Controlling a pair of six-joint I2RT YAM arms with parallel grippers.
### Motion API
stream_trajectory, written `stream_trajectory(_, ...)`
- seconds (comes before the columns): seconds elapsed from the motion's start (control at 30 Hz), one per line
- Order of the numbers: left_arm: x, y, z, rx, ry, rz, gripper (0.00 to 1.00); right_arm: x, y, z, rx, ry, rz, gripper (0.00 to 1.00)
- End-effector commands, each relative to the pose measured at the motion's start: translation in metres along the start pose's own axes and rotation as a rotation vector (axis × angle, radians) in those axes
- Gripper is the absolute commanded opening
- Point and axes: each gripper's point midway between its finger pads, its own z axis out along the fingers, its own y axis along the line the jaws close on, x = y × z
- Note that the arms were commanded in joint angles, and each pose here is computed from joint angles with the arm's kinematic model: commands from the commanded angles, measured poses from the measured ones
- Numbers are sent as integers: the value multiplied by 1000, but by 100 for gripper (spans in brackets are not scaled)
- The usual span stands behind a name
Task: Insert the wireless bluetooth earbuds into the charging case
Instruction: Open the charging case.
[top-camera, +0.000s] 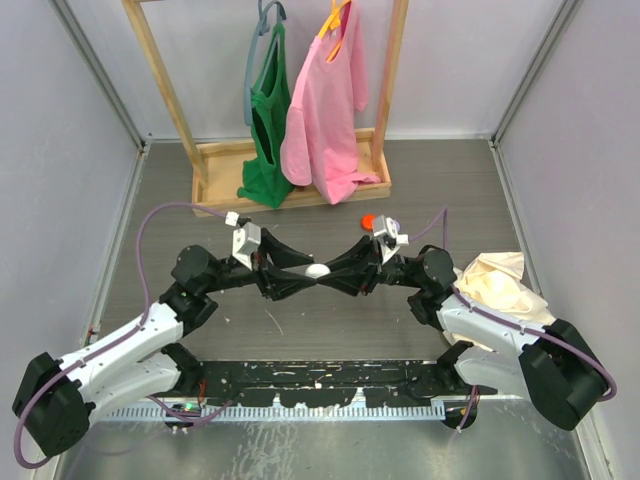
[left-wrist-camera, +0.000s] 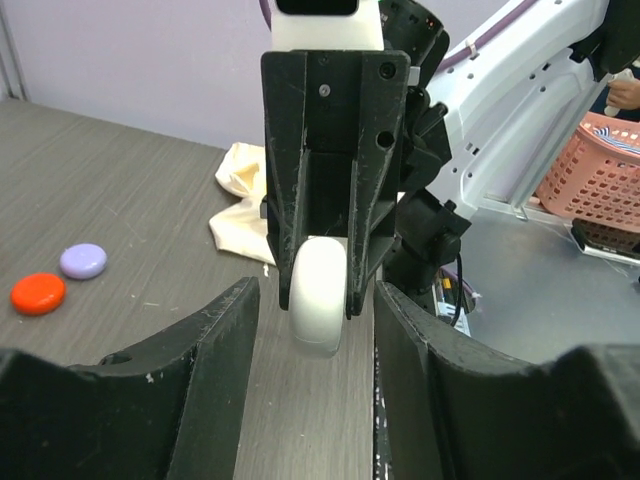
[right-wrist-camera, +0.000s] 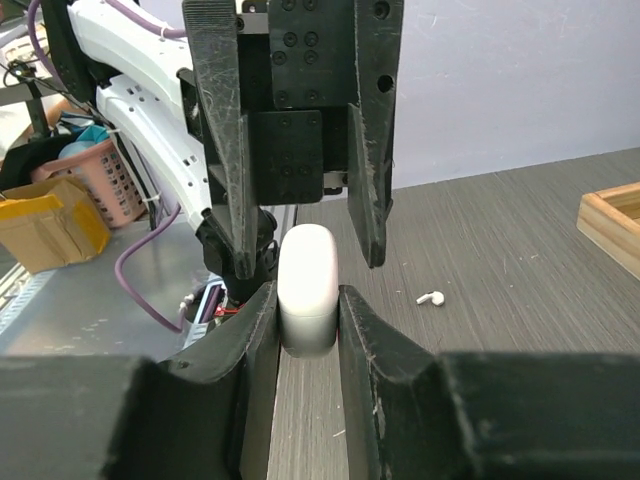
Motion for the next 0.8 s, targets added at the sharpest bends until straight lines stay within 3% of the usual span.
stream_trajectory(0.0,-10,-3,5,33,10,5,50,-19,7,7,-44,-28,-73,8)
stream_trajectory(0.17,-10,-3,7,40,15,-8,39,-16,7,7,-51,-18,-75,10)
stream_trajectory(0.23,-11,-4,7,45,12,-6,27,-15,6,7,-51,-15,-75,13)
stream_trajectory(0.4,-13,-5,5,38,-10,10,7,-10,4,5,-41,-8,-71,29)
stream_trajectory(0.47,-14,-5,4,36,-17,15,4,-9,4,5,-36,-7,-69,35)
stream_trajectory(0.77,-18,-5,2,30,-41,38,2,-1,-1,5,-23,8,-48,45)
